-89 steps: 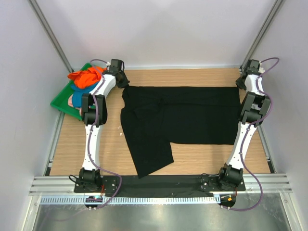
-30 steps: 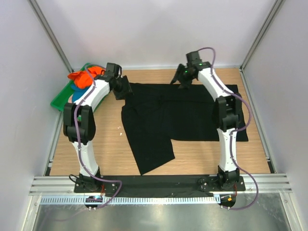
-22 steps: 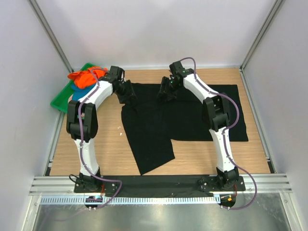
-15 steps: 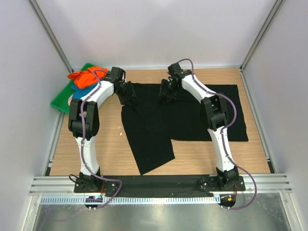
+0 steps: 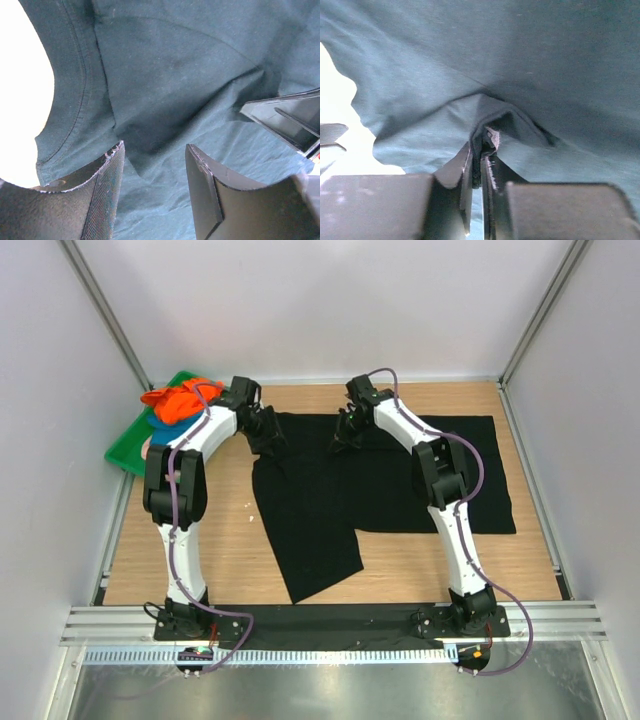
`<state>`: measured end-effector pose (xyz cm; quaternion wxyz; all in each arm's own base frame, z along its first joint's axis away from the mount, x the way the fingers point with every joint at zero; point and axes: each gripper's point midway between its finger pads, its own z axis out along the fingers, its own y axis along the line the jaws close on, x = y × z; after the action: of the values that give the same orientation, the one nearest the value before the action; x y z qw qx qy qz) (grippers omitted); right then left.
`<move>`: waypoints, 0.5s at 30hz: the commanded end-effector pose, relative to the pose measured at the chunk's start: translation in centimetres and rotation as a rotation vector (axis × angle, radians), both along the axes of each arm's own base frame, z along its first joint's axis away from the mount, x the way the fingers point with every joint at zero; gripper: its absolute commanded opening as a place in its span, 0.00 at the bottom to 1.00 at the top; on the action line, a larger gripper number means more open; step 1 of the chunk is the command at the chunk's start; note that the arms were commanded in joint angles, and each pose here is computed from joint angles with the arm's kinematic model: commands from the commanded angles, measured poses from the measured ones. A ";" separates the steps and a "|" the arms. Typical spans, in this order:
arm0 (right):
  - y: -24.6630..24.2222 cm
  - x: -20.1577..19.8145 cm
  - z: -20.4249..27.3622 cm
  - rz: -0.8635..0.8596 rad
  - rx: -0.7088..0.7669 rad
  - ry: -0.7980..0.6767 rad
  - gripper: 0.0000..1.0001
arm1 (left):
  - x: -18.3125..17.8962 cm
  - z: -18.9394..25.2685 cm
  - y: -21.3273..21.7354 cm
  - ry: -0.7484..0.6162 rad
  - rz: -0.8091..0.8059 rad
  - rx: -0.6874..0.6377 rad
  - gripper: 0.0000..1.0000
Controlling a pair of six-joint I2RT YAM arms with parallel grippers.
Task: Fold and stack the t-shirts
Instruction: Fold the tshirt
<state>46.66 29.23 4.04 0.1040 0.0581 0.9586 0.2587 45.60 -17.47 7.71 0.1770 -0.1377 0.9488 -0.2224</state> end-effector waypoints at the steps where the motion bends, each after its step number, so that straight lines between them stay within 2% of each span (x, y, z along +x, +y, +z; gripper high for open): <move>1: 2.7 0.5 4.4 -0.090 0.187 0.009 0.10 | 1.3 2.6 -0.8 -0.066 -0.015 -0.033 0.53; 2: 2.8 0.5 4.9 -0.122 0.219 0.030 0.02 | 1.3 2.6 -0.9 -0.066 -0.018 -0.034 0.53; 6: 2.8 0.1 6.8 -0.238 0.272 0.093 0.01 | 1.3 2.9 -1.0 -0.074 -0.035 -0.043 0.53; 10: 1.2 -0.7 6.4 -0.358 0.260 0.163 0.02 | 0.9 3.0 -1.1 -0.075 -0.055 -0.041 0.53; 15: -0.7 -0.6 7.2 -0.457 0.288 0.176 0.02 | 0.0 2.8 -0.9 -0.058 -0.074 -0.033 0.52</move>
<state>44.64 29.01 6.28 0.0334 0.2736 0.9082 0.3149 45.98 -17.91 8.60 0.1845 -0.1222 0.9466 -0.2343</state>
